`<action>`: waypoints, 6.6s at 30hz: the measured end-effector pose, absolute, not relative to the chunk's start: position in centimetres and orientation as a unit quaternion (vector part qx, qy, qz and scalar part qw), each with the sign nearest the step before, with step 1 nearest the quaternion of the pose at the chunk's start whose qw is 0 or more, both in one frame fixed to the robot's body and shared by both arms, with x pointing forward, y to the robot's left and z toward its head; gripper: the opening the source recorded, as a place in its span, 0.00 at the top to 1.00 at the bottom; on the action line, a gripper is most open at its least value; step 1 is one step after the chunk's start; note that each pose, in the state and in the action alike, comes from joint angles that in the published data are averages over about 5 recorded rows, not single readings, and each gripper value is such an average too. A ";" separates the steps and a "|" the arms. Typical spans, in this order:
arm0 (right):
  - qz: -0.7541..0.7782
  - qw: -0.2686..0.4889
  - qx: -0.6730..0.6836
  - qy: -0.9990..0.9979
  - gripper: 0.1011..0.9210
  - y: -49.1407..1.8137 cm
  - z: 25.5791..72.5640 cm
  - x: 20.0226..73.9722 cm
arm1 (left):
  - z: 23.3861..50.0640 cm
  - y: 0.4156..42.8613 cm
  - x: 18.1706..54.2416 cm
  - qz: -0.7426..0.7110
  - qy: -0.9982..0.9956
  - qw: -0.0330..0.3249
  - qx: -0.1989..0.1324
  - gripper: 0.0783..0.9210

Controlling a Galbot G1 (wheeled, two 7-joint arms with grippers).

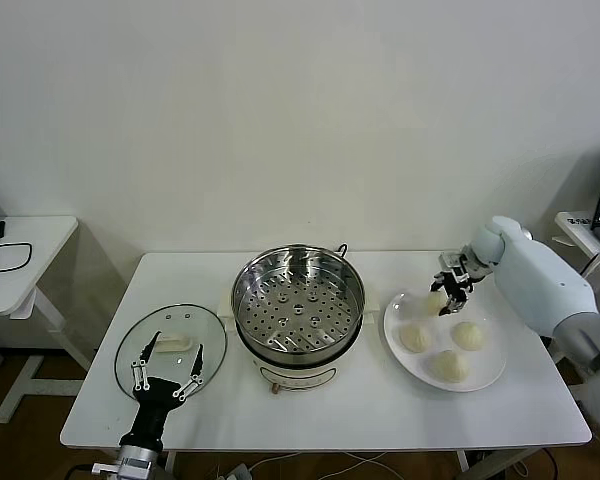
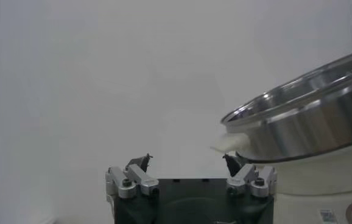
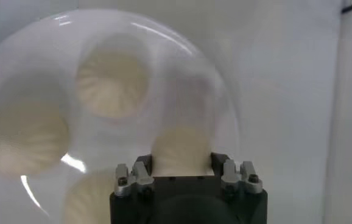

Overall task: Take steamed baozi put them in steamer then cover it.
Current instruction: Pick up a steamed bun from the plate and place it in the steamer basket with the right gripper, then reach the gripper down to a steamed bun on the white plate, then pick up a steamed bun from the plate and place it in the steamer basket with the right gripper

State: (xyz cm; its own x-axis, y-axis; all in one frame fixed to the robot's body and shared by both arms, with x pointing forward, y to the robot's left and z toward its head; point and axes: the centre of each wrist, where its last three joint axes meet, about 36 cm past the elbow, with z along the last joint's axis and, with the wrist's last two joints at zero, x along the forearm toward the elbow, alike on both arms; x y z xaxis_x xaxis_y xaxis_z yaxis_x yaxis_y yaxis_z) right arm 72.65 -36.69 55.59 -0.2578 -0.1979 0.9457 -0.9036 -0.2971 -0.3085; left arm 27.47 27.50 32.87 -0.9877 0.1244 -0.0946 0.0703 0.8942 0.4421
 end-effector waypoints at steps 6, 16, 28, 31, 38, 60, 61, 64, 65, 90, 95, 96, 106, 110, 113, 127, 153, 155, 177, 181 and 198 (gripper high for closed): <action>0.662 0.170 0.574 -0.451 0.33 -29.5 62.6 73.2 | 32.9 27.4 27.4 0.225 0.971 0.061 0.052 0.12; 0.728 0.008 0.626 -0.278 0.35 -15.8 67.1 71.5 | 33.0 27.7 27.4 0.226 0.971 0.063 0.050 0.12; 0.756 -0.064 0.638 -0.128 0.35 -6.3 63.6 69.6 | 33.3 27.9 27.5 0.223 0.971 0.069 0.045 0.12; 0.758 -0.067 0.639 -0.112 0.35 -5.1 62.4 69.5 | 33.3 28.0 27.5 0.223 0.971 0.069 0.044 0.12; 0.761 -0.069 0.639 -0.090 0.33 -3.3 60.3 69.5 | 33.4 28.2 27.5 0.224 0.971 0.071 0.041 0.12; 0.755 -0.001 0.639 -0.148 0.12 -7.9 65.0 69.0 | 33.8 28.2 27.6 0.222 0.972 0.074 0.036 0.12; 0.752 0.010 0.639 -0.162 0.12 -8.9 65.6 69.0 | 33.9 28.1 27.6 0.222 0.971 0.075 0.036 0.12; 0.735 0.053 0.639 -0.219 0.12 -12.7 67.4 69.3 | 34.0 27.9 27.6 0.222 0.971 0.076 0.038 0.12; 0.727 0.069 0.639 -0.241 0.12 -14.1 67.8 69.4 | 34.1 27.8 27.6 0.222 0.971 0.076 0.038 0.12; 0.492 0.370 0.578 -0.535 0.12 -37.0 54.2 66.0 | 34.1 27.0 27.9 0.218 0.972 0.079 0.046 0.12; 0.476 0.385 0.572 -0.546 0.12 -37.3 51.4 65.8 | 34.0 27.1 27.8 0.218 0.972 0.078 0.044 0.12; 0.474 0.387 0.571 -0.548 0.12 -37.3 51.0 65.8 | 33.9 27.1 27.8 0.218 0.972 0.077 0.044 0.12; 0.463 0.400 0.564 -0.555 0.12 -36.6 47.6 66.4 | 33.7 27.4 27.7 0.220 0.972 0.076 0.040 0.12; 0.463 0.405 0.561 -0.554 0.12 -36.2 46.7 66.8 | 33.7 27.4 27.6 0.219 0.972 0.076 0.040 0.12; 0.463 0.407 0.560 -0.554 0.12 -36.0 46.2 67.0 | 33.6 27.5 27.6 0.220 0.972 0.075 0.039 0.12; 0.468 0.413 0.557 -0.548 0.28 -35.8 45.8 67.2 | 33.5 27.6 27.6 0.220 0.972 0.077 0.039 0.12; 0.531 0.314 0.606 -0.502 0.36 -23.4 68.8 70.4 | 34.3 26.9 28.3 0.216 0.971 0.087 0.046 0.12; 0.532 0.305 0.614 -0.496 0.36 -20.9 69.8 70.4 | 34.2 26.8 28.3 0.215 0.971 0.087 0.047 0.12; 0.548 0.300 0.655 -0.426 0.37 -0.2 64.5 67.3 | 33.7 27.0 28.3 0.213 0.971 0.092 0.051 0.12; 0.548 0.302 0.657 -0.421 0.37 1.1 62.8 66.8 | 33.6 27.2 28.3 0.214 0.971 0.092 0.051 0.12; 0.545 0.306 0.657 -0.422 0.17 2.7 59.1 66.1 | 33.4 27.5 28.4 0.216 0.971 0.091 0.047 0.12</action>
State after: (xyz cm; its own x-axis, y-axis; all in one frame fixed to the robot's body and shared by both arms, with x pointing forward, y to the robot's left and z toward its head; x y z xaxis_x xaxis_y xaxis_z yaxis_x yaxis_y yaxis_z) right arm 66.13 2.72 59.12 0.0513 -0.2205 0.9740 -0.8878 -0.4567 -0.0566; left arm 28.43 27.45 33.41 -0.9791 0.1313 -0.1555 0.0532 0.9026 0.4273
